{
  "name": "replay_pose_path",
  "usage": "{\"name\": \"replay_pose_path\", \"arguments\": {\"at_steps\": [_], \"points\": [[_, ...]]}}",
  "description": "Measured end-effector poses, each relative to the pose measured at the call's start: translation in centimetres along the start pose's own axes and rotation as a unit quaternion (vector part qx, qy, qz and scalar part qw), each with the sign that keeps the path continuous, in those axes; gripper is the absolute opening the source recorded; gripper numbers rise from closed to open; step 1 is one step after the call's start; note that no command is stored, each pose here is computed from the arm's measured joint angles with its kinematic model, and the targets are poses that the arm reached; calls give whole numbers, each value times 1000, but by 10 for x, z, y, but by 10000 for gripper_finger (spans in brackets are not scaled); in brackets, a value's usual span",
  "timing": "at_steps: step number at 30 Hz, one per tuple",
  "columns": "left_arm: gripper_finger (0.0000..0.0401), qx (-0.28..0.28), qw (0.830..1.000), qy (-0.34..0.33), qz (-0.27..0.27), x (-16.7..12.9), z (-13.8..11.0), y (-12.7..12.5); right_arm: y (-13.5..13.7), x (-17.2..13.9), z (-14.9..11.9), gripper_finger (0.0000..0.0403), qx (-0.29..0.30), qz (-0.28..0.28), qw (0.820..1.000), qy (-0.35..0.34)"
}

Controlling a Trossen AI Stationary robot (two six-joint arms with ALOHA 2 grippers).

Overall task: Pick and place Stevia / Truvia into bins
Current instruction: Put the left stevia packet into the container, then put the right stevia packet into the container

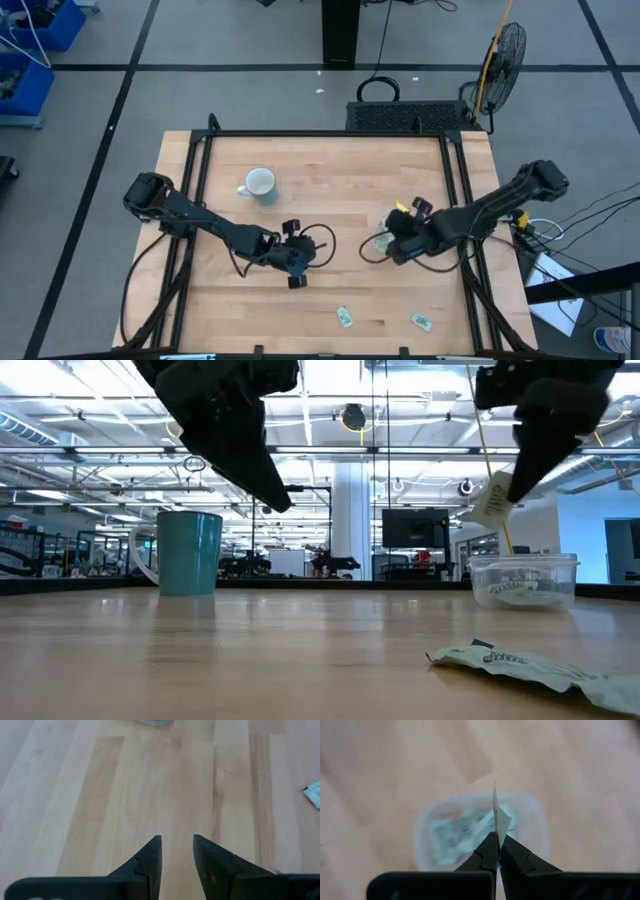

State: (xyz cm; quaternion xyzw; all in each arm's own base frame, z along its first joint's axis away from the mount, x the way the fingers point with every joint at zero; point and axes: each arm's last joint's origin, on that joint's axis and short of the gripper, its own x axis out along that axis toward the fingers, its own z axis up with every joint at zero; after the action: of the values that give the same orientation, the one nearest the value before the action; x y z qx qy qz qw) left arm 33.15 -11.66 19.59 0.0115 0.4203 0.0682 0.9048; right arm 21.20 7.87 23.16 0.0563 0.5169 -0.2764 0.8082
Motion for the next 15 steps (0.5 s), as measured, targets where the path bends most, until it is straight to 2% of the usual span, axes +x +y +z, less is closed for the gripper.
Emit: {"name": "replay_pose_path", "arguments": {"at_steps": [6,11,15], "points": [[118,7,1000,2,2,1,-1,0,5,16,-10,33,-7,60,998,23],[118,14,1000,3,3,1,-1,0,-2,42,-26,81,2,31,997,64],[118,23,1000,3,3,1,-1,0,-6,43,-28,111,-3,29,998,64]]}}
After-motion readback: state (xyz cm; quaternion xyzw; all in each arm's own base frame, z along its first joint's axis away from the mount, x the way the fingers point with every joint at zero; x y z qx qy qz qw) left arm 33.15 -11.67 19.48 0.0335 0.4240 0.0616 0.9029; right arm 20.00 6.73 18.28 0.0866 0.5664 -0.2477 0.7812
